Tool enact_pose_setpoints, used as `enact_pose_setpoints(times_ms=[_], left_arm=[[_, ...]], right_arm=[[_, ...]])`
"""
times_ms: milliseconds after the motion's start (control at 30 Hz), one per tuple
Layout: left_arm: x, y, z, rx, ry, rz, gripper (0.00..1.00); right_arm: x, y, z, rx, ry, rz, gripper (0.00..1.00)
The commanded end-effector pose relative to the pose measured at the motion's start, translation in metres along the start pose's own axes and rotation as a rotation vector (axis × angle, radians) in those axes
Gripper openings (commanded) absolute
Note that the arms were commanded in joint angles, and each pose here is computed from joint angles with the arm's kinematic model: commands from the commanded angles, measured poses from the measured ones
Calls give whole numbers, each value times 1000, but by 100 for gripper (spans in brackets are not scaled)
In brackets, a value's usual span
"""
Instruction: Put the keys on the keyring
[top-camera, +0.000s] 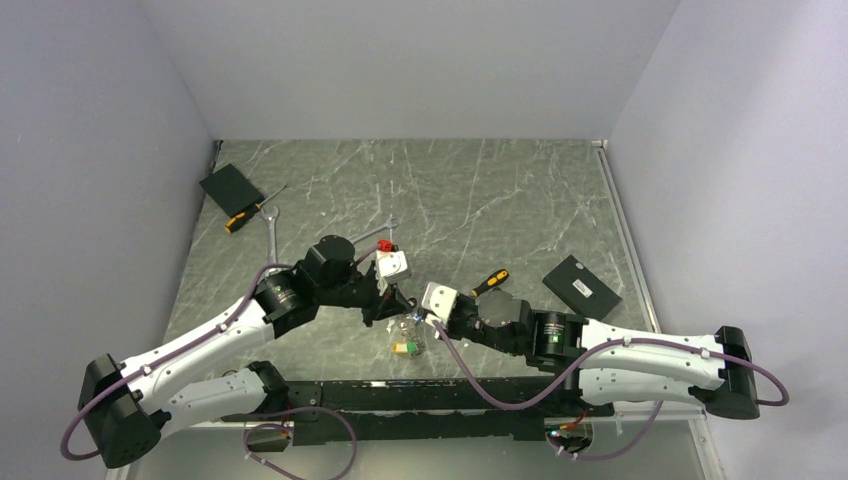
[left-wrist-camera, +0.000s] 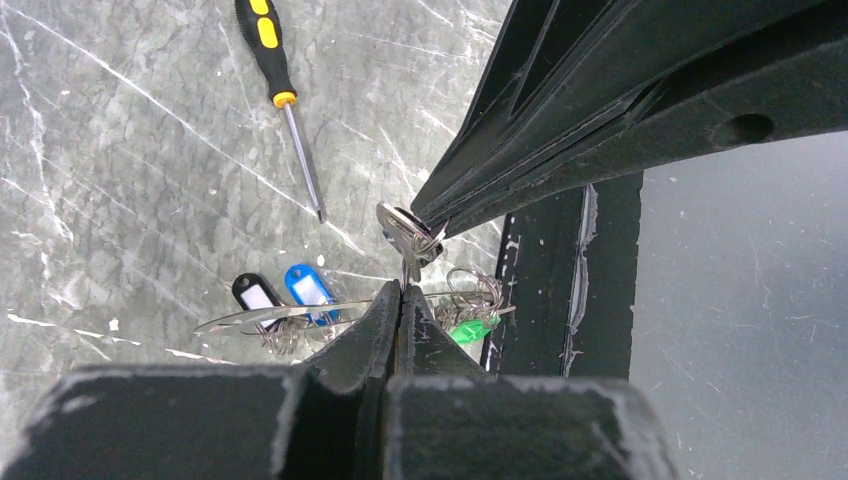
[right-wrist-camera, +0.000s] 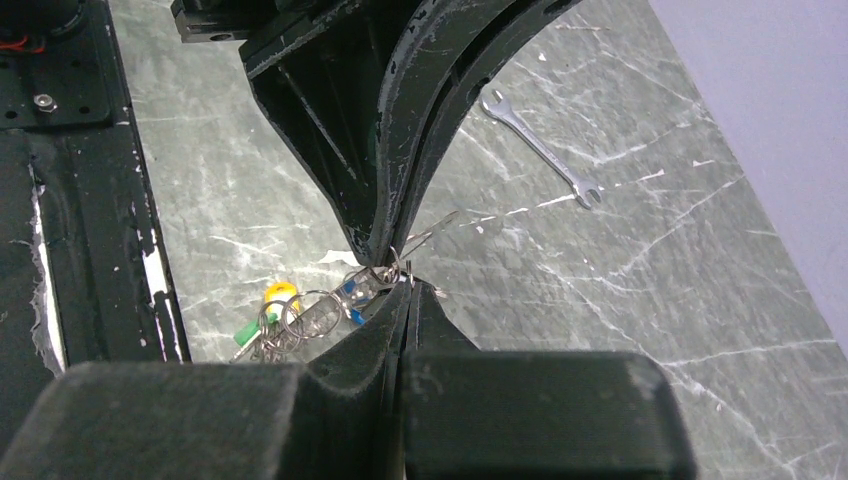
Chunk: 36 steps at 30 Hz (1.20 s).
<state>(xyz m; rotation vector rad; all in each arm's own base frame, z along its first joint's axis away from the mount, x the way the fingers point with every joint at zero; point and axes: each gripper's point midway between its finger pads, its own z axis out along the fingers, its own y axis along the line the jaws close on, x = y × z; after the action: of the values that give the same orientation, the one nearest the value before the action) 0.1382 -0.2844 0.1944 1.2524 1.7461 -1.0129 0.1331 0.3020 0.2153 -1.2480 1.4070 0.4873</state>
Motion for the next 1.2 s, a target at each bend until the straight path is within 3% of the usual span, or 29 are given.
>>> enact_pose_setpoints(times_ms=[0,967,1167], left_arm=[[-36,-5,-6,24,-95,18,0],[-39,-3,-6,17,-113,13,0],[-43,-1,-6,9,-155,-64,0]], right_arm=[[-27,-6,0,5,-65,7,0],[-2,-1,15,15,17,-20,0],[5,-2,17,25,46,-33,0]])
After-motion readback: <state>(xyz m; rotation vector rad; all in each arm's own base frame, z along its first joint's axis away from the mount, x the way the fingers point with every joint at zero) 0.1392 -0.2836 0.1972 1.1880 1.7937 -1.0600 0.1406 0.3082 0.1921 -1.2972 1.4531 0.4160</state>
